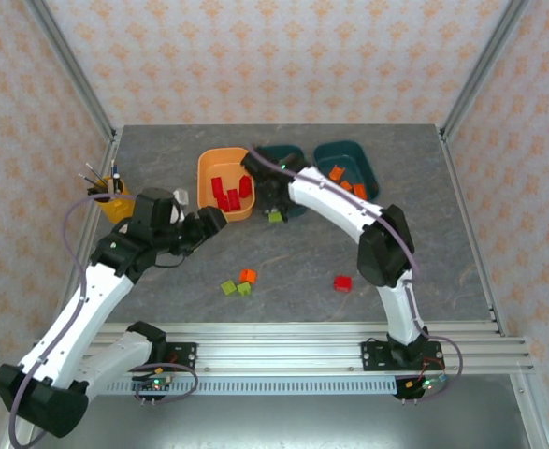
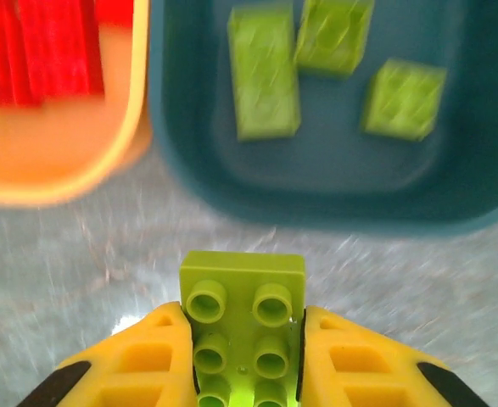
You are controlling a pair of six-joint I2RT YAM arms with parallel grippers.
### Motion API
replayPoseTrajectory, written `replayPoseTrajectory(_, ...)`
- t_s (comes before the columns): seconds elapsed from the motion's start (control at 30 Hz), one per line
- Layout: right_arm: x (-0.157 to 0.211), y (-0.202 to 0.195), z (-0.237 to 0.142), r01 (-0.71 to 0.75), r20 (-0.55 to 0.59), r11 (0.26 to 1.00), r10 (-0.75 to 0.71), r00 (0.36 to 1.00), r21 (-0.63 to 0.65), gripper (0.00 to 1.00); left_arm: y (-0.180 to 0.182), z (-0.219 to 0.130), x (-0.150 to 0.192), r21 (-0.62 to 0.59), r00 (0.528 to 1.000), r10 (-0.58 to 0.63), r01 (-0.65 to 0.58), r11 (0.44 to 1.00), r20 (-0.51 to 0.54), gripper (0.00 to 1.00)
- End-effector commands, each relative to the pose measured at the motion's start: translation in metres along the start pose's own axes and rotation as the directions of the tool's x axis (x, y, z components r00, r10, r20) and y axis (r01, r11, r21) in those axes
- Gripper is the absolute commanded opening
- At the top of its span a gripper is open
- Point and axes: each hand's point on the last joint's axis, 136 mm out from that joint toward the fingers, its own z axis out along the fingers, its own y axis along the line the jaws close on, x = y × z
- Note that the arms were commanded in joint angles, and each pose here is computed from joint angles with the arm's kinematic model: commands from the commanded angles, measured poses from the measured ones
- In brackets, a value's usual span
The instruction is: Sort the legos into containers by color
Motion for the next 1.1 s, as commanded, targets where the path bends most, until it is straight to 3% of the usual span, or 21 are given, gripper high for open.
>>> replayPoseTrajectory(0.0, -0.032, -0.032, 0.005, -0.002, 0.033, 0.995, -0.001, 0.999, 0.098, 0.24, -0.035, 0.009, -0.032, 0.092, 0.997, 0.001, -0.008, 0.996, 0.082, 0.78)
replayPoseTrajectory(0.3, -0.104, -0.075, 0.062, -0.059, 0.148, 0.972, 0.025, 0.989, 0.227, 0.24, -0.074, 0.058, -0.087, 0.097, 0.99, 0.026, -0.04, 0.994, 0.135, 0.78)
replayPoseTrajectory(0.5, -0.106, -0.082, 0.107, -0.056, 0.13, 0.966, 0.023, 0.991, 0.253, 0.26, -0.081, 0.081, -0.1, 0.081, 0.991, 0.048, -0.058, 0.995, 0.124, 0.78)
replayPoseTrajectory(0.63, -0.105, -0.082, 0.117, -0.065, 0.119, 0.968, 0.036, 0.992, 0.243, 0.38, -0.081, 0.08, -0.099, 0.076, 0.991, 0.056, -0.065, 0.995, 0.121, 0.78)
replayPoseTrajectory(0.83, -0.125, -0.058, 0.082, -0.079, 0.18, 0.988, 0.054, 0.982, 0.134, 0.53, -0.07, 0.075, -0.088, 0.051, 0.993, 0.063, -0.069, 0.996, 0.104, 0.78)
replayPoseTrajectory(1.07, -0.141, -0.035, -0.003, -0.106, 0.283, 0.994, 0.097, 0.954, 0.018, 0.52, -0.045, 0.06, -0.07, -0.026, 0.994, 0.077, -0.075, 0.997, 0.082, 0.78)
